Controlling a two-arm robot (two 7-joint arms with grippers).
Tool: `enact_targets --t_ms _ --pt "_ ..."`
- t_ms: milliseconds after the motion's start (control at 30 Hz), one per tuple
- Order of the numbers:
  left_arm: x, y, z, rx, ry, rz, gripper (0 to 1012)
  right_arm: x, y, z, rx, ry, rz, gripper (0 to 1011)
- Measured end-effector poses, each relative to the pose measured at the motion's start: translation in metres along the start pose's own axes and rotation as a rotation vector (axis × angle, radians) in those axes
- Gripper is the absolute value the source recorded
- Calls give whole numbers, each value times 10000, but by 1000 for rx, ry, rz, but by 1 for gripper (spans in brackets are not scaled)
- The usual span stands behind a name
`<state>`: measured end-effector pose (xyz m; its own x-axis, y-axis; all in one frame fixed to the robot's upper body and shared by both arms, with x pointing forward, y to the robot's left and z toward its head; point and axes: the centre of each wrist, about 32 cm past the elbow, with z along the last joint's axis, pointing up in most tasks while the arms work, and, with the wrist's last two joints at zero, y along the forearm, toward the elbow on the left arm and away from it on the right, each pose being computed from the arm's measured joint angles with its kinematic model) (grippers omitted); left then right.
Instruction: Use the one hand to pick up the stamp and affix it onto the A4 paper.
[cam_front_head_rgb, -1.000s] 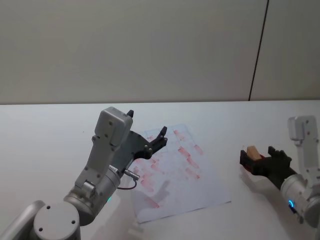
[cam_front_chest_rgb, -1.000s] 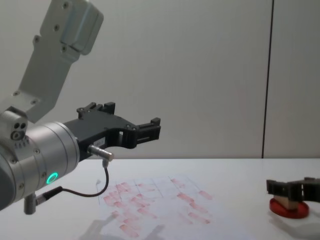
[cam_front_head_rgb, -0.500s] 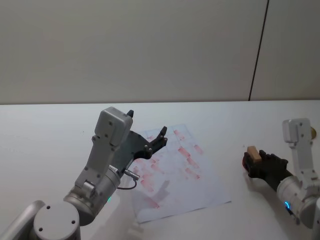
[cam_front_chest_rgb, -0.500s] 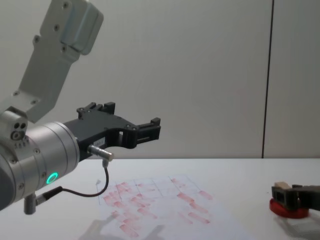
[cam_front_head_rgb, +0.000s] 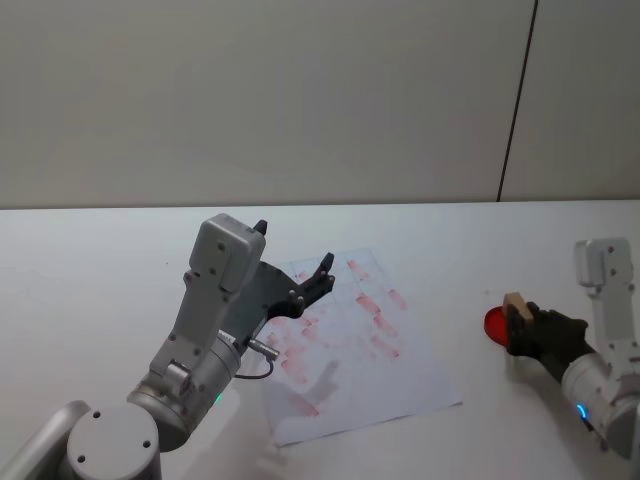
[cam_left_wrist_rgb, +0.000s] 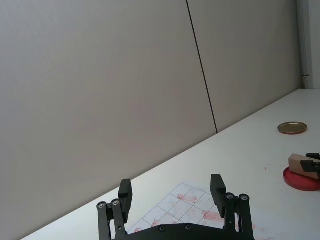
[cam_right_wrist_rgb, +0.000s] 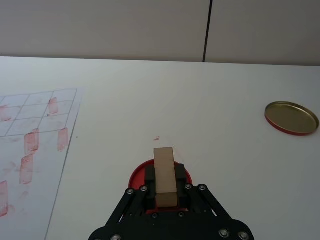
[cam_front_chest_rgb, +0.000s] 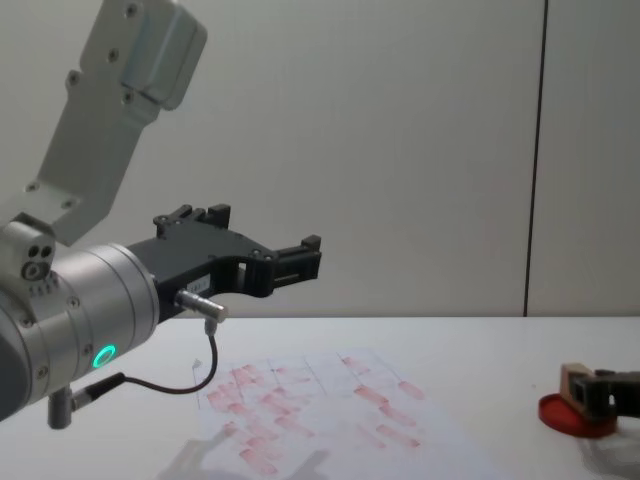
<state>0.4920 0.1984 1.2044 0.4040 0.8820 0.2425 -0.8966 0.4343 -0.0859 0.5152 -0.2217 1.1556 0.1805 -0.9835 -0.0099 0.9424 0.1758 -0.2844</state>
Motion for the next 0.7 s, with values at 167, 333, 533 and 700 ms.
enact_targets --t_ms 167,333,533,700 --pt "0 0 0 0 0 0 993 26 -19 -5 -8 2 -21 216" --pt "0 0 0 0 0 0 993 60 -34 -17 -18 17 -40 216" --pt "0 0 0 0 0 0 993 98 -34 -37 -26 46 -45 216" --pt "0 0 0 0 0 0 993 124 -14 -48 -32 72 -39 216"
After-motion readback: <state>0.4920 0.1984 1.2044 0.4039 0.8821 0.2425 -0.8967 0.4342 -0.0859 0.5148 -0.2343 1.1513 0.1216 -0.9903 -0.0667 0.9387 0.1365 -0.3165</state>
